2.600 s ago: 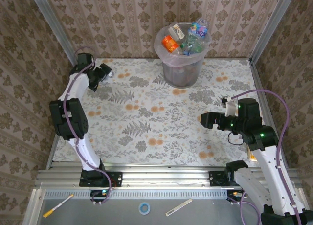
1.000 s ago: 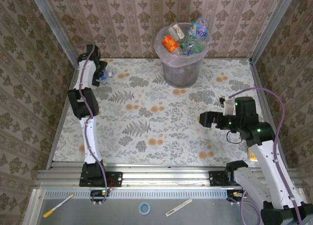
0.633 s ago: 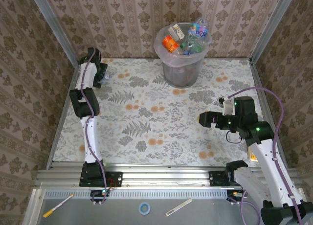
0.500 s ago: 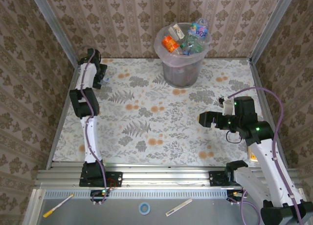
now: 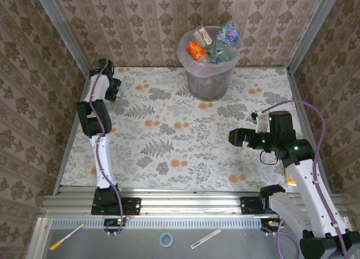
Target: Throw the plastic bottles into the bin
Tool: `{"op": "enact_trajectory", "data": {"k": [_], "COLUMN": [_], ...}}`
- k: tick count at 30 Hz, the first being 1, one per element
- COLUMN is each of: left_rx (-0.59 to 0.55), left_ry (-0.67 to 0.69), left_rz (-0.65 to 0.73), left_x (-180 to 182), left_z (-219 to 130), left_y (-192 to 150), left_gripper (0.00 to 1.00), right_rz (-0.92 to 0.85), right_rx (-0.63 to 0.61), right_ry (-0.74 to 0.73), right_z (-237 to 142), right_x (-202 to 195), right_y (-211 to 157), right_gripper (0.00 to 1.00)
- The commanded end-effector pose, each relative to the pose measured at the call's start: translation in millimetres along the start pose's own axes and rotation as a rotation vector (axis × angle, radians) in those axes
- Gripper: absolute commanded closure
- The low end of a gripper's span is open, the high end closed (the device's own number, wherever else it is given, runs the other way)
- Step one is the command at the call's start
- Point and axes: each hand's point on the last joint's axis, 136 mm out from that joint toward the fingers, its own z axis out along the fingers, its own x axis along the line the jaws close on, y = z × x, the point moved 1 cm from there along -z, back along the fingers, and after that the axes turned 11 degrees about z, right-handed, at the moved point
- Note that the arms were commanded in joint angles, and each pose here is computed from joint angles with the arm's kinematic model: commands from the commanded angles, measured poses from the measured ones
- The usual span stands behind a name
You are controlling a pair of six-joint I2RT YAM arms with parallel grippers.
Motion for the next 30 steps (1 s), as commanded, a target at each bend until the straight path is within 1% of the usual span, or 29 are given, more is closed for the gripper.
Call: {"op": "enact_trajectory", "data": {"k": [1,8,11,15,19,22,26,30], "left_rx": [0.012,-0.025,-0.023,-0.058,-0.104,-0.140,-0.202,-0.235], "left_ry": [-0.016,-0.098,-0.145,-0.208,-0.311,-0.393,-0.479,-0.586], "left_rz": [0.024,0.093,0.116,0.171,0.272,0.343,0.457,0.552], "left_x": [2.8,0.9,3.7,4.7,-4.8,-9.9,-14.9,-24.0], "left_z": [-10.6,-32.5,-38.2,-58.4,-86.7,-113.0,-152.3,-189.9], "left_y": [-0.7,-7.1,-17.5,-28.1,-41.2,-51.1,-62.6,-76.5], "left_gripper": [0.47,0.63,0.69,0.74,0.82,0.85,0.92,0.97], "right_rz": [0.004,0.000,-0.002,-0.008,-0.014,-0.020,-0.027,-0.030], "right_rx": [-0.022,-0.034,-0.037,-0.045,-0.061,-0.076,-0.087,-0.087], "right_ry": [-0.019,-0.015,-0.012,-0.010,-0.007,-0.002,0.008,0.013], "right_z": [-0.7,-3.4,-4.8,-6.6,-10.5,-13.7,-16.3,-16.6], "right_x": [-4.3,-3.2,-2.5,-1.4,0.0,1.1,3.1,4.2], "right_y": [1.5,1.9,1.3,2.0,2.6,2.4,2.3,2.5], "right_gripper": [0.00,0.00,0.00,0.00,0.00,0.00,0.00,0.00]}}
